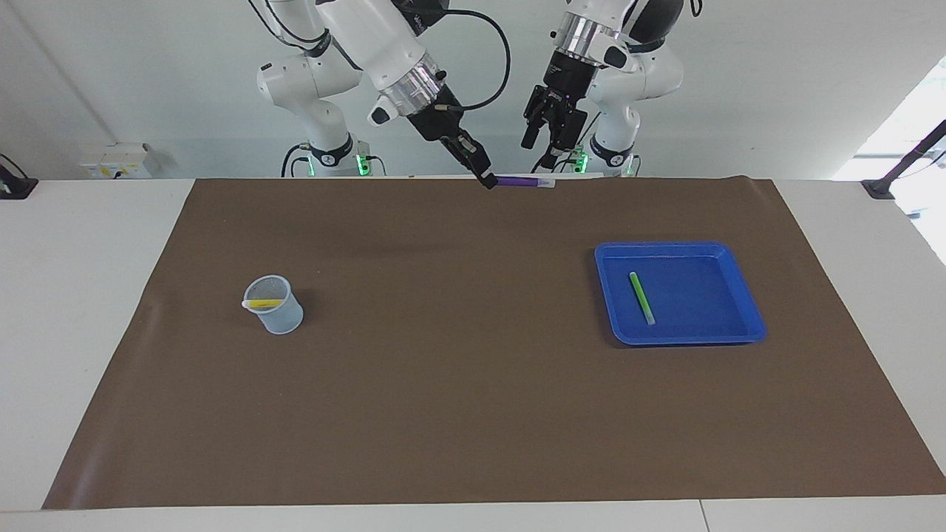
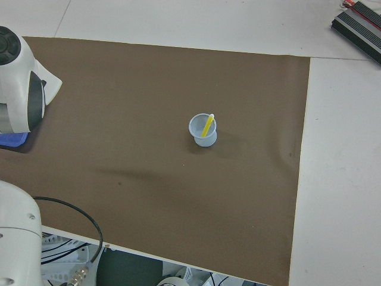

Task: Right arm passes pens to left for tray arrangement
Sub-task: 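Bring the purple pen toward the left gripper and close left gripper on it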

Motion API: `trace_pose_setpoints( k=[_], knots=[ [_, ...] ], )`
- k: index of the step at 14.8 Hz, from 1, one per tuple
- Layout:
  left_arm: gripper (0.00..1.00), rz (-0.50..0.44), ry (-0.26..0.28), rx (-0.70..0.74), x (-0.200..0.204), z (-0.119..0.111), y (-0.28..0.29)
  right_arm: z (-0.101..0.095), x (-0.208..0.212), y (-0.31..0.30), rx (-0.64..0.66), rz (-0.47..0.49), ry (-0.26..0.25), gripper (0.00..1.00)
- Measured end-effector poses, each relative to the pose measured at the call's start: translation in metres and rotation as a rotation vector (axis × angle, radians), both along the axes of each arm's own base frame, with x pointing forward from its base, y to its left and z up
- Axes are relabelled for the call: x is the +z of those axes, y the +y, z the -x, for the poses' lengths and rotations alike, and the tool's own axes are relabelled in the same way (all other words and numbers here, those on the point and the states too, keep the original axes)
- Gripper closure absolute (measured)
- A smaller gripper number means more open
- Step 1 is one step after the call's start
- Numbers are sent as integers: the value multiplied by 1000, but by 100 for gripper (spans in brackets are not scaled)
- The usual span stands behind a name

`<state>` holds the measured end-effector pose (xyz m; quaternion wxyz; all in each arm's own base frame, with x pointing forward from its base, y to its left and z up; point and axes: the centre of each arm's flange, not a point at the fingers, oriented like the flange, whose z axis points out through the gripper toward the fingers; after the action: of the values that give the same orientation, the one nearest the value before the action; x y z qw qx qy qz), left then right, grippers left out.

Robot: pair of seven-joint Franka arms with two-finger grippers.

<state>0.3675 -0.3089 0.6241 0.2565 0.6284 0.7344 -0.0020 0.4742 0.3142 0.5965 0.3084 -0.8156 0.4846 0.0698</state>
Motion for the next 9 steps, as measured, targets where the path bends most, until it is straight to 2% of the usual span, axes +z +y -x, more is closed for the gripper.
trace_pose_setpoints(
  k=[6, 9],
  knots=[
    [7, -86, 4, 17, -24, -7, -26, 18, 1, 26, 20, -3, 19, 82],
    [9, -130, 5, 11, -27, -7, -24, 19, 1, 27, 22, -3, 19, 82]
  ],
)
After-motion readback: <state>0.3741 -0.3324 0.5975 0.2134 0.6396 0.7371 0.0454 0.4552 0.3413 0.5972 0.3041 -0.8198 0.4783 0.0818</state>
